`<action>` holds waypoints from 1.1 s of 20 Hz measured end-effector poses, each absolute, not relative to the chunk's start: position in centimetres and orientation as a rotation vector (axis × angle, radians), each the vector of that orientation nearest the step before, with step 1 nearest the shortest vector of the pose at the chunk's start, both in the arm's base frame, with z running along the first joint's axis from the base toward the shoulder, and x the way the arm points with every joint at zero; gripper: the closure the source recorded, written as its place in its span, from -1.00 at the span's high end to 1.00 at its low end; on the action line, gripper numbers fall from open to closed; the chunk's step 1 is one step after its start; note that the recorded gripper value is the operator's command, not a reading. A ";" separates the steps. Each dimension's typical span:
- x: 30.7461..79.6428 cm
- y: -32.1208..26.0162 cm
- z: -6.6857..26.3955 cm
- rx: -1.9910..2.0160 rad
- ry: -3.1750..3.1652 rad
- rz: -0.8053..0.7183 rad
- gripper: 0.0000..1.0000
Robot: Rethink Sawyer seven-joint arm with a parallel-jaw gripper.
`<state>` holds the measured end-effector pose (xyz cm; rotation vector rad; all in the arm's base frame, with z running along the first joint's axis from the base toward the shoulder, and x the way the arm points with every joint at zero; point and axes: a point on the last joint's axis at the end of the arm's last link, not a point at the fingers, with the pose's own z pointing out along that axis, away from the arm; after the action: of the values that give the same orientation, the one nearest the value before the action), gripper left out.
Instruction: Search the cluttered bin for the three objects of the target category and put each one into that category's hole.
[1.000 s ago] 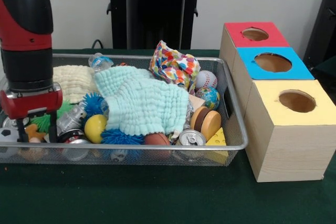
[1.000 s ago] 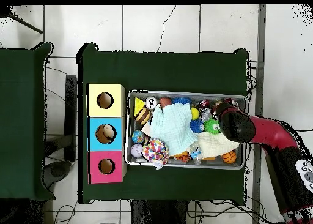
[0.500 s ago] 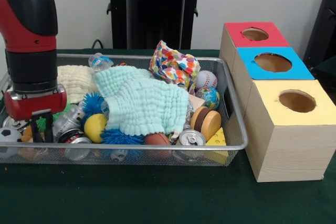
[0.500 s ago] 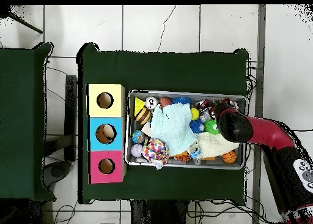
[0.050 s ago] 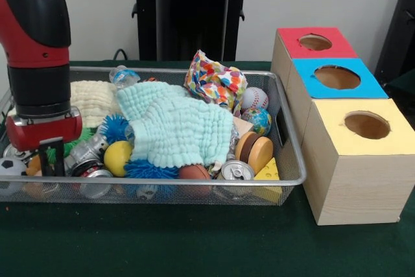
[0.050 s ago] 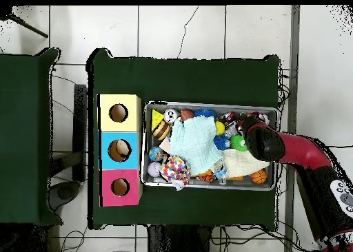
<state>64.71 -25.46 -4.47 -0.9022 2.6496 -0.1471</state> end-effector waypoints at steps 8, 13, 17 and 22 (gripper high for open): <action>64.7 -25.6 -4.4 -0.900 2.651 -0.148 1.00; 64.7 -25.7 -4.3 -0.898 2.651 -0.151 1.00; 64.7 -25.9 -4.3 -0.896 2.651 -0.152 1.00; 64.2 -27.0 -4.3 -0.872 2.659 -0.157 1.00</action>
<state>64.21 -27.03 -4.26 -0.8720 2.6591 -0.1569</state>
